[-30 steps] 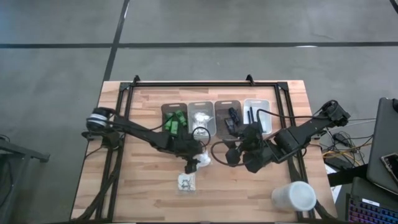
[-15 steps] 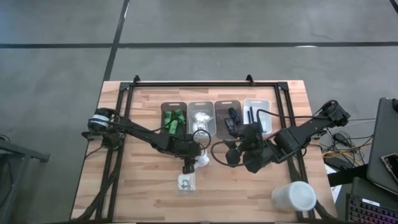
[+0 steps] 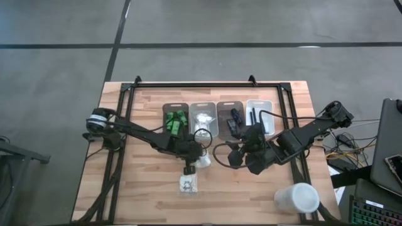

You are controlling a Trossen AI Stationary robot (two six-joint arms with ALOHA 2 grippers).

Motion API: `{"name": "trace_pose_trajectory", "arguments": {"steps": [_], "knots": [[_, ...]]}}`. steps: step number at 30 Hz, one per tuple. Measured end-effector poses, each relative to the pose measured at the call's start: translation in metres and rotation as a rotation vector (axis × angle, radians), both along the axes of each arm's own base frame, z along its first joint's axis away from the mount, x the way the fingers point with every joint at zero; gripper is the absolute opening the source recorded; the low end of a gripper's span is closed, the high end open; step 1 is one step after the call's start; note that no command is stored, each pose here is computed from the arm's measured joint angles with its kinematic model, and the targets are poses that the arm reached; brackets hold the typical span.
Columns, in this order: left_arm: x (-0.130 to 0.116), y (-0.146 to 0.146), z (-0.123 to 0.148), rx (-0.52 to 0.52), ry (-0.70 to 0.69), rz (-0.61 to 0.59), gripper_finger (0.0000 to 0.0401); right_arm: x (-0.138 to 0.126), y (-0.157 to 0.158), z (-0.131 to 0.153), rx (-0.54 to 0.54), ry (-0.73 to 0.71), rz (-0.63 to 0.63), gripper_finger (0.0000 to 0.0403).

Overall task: Pick & Place Travel size toiletries
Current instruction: Put the cotton pack into the gray bin

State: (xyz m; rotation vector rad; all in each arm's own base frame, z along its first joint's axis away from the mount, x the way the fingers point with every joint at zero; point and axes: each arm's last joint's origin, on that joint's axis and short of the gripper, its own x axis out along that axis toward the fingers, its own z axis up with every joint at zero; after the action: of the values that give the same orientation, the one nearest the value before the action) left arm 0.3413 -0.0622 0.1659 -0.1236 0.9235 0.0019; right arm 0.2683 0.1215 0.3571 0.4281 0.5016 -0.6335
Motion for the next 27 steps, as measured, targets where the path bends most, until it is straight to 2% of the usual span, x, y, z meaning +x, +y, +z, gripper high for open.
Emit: {"name": "trace_pose_trajectory", "arguments": {"steps": [3, 7, 11, 14, 20, 22, 24, 27], "knots": [[-0.001, 0.0, 0.022, -0.013, -0.062, -0.001, 0.0007, 0.0, -0.001, 0.0, -0.003, 0.002, 0.0, 0.0188], [-0.008, 0.003, 0.068, -0.004, -0.174, 0.028, 0.0004, 0.001, -0.002, 0.0, -0.005, 0.004, -0.004, 0.0196], [-0.02, 0.017, 0.11, 0.162, -0.265, 0.154, 0.0003, 0.001, -0.002, 0.0, -0.013, 0.008, 0.001, 0.0199], [-0.025, 0.04, 0.126, 0.266, -0.261, 0.247, 0.0002, 0.001, -0.002, 0.0, -0.014, 0.009, 0.001, 0.0194], [-0.021, 0.092, 0.119, 0.26, -0.192, 0.359, 0.0002, 0.001, -0.002, 0.0, -0.024, 0.014, 0.008, 0.0178], [-0.016, 0.106, 0.108, 0.205, -0.158, 0.365, 0.0008, 0.001, -0.002, 0.0, -0.024, 0.014, 0.008, 0.0173], [-0.011, 0.115, 0.096, 0.144, -0.125, 0.381, 0.0025, 0.001, -0.002, 0.0, -0.023, 0.014, 0.009, 0.017], [-0.003, 0.119, 0.079, 0.11, -0.077, 0.43, 0.007, 0.001, -0.002, 0.0, -0.02, 0.012, 0.007, 0.0169]]}}
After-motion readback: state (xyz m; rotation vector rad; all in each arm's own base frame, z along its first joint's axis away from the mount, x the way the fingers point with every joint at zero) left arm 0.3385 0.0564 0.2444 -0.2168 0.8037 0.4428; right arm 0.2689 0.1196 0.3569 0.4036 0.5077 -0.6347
